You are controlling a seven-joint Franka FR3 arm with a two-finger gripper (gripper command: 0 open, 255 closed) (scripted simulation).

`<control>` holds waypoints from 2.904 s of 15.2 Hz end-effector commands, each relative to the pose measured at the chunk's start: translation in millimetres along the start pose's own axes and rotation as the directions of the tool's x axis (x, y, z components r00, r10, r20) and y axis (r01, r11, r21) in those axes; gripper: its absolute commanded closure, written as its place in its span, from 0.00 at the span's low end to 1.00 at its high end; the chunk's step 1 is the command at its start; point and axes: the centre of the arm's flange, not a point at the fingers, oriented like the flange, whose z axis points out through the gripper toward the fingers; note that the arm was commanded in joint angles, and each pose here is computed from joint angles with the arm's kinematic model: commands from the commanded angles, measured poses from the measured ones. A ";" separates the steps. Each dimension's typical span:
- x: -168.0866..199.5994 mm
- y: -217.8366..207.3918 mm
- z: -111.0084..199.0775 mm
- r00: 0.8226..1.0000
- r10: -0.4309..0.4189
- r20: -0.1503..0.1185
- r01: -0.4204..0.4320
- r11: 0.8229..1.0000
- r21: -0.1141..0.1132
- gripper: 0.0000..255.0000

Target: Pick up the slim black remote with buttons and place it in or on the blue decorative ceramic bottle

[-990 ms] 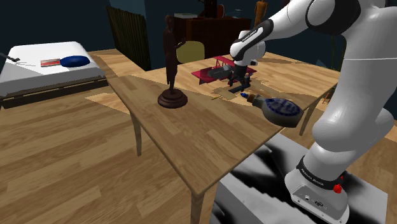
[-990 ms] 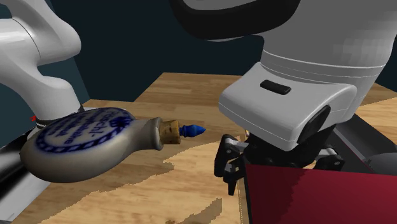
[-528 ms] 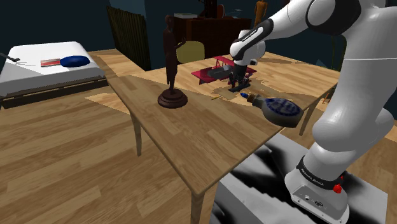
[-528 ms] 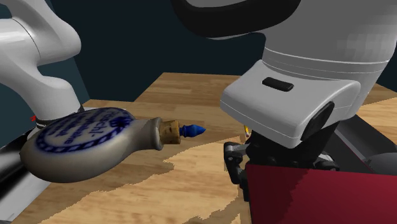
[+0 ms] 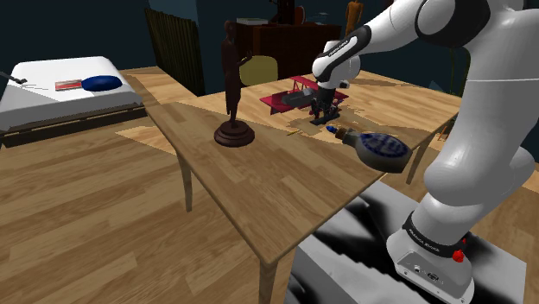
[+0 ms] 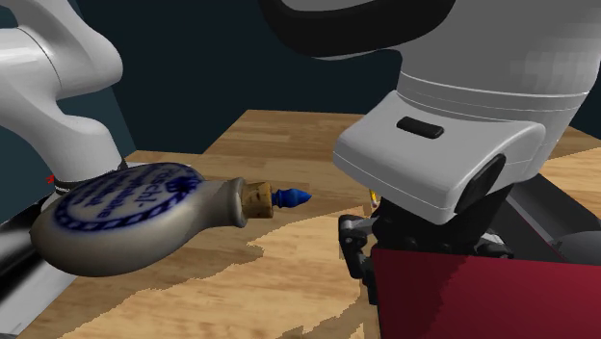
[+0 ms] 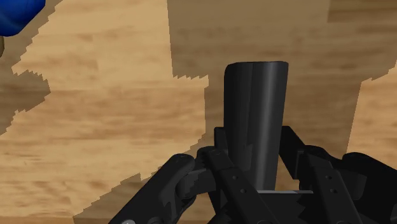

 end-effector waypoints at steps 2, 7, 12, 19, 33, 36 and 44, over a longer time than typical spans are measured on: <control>0.3 1.5 -7.6 1.000 0.000 0.003 0.000 1.000 -0.008 1.00; 0.5 1.8 -34.0 1.000 0.000 0.003 0.000 1.000 -0.008 1.00; 0.6 2.1 -60.4 1.000 0.000 0.003 0.000 1.000 -0.008 1.00; 0.8 2.6 -97.4 1.000 0.000 0.003 0.000 1.000 -0.008 1.00; 1.2 3.5 -171.3 1.000 0.000 0.003 0.000 1.000 -0.008 1.00; 1.3 3.7 -187.1 1.000 0.000 0.003 0.000 1.000 -0.008 1.00; -2.0 16.8 -219.5 1.000 0.000 0.003 0.000 1.000 -0.008 1.00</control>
